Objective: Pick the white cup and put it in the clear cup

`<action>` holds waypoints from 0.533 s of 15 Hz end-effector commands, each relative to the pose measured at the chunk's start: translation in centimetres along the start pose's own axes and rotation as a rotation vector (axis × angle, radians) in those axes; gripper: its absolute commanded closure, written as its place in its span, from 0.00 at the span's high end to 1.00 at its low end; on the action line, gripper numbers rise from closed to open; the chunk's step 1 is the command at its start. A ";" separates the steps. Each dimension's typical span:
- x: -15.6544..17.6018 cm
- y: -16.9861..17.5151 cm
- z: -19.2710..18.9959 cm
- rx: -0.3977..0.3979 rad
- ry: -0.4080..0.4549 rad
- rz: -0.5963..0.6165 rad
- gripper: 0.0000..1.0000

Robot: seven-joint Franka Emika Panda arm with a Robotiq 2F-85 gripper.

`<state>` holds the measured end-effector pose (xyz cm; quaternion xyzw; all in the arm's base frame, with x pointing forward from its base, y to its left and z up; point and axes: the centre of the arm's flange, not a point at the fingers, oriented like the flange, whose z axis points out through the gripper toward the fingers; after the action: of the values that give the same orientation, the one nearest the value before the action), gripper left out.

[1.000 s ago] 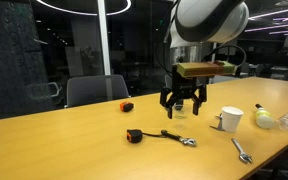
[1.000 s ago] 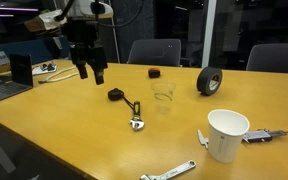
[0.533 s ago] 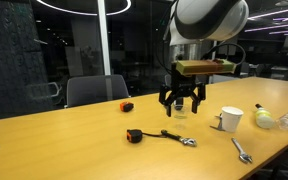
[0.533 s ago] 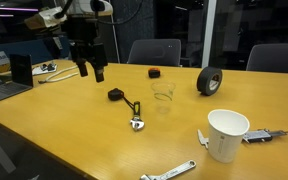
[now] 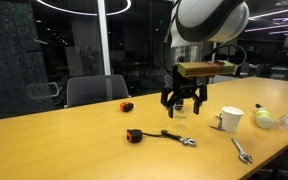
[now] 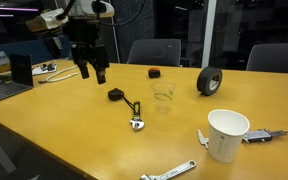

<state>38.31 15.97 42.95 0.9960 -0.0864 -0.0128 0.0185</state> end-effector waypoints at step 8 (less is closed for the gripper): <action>1.4 8.3 -5.3 -0.079 0.179 0.089 1.00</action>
<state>39.14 10.77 46.23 0.9917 -0.1089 0.0398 0.0546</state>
